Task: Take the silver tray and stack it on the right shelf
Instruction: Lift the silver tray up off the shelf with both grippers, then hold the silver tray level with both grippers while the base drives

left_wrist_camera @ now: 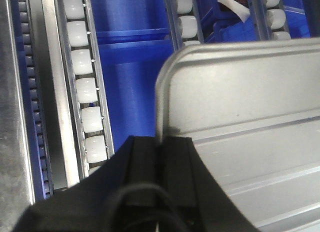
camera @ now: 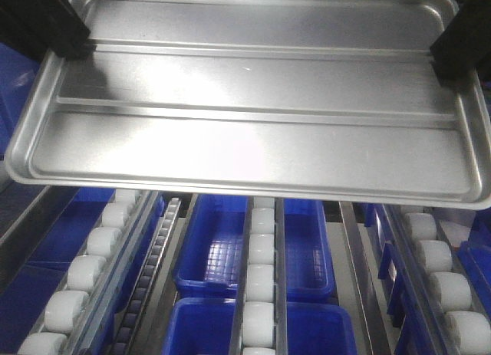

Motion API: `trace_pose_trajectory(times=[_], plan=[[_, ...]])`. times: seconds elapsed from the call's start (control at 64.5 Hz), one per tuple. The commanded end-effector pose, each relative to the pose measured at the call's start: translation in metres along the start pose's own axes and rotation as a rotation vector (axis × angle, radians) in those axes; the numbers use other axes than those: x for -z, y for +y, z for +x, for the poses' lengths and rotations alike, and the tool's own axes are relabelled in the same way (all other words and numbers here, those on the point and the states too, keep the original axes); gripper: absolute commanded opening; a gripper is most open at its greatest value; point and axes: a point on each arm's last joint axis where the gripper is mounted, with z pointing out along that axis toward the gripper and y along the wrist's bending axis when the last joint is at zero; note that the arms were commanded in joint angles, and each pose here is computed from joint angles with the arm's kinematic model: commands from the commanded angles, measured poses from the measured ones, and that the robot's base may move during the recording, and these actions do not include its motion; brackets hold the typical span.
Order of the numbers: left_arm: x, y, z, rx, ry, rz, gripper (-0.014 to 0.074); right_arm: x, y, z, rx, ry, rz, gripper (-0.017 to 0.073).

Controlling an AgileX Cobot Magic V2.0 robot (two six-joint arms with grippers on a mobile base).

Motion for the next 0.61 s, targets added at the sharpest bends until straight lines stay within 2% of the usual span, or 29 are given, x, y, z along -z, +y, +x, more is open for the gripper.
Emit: trace_pose_trajectory(times=[0.0, 0.59], plan=[[0.012, -0.0009, -0.0111, -0.032, -0.079, 0.001, -0.0093, 0.0104, -0.0005, -0.0093, 0.044, -0.073, 0.006, 0.0057], [0.012, -0.0009, -0.0111, -0.032, -0.079, 0.001, -0.0093, 0.0104, -0.0005, -0.0093, 0.044, -0.073, 0.006, 0.0057]])
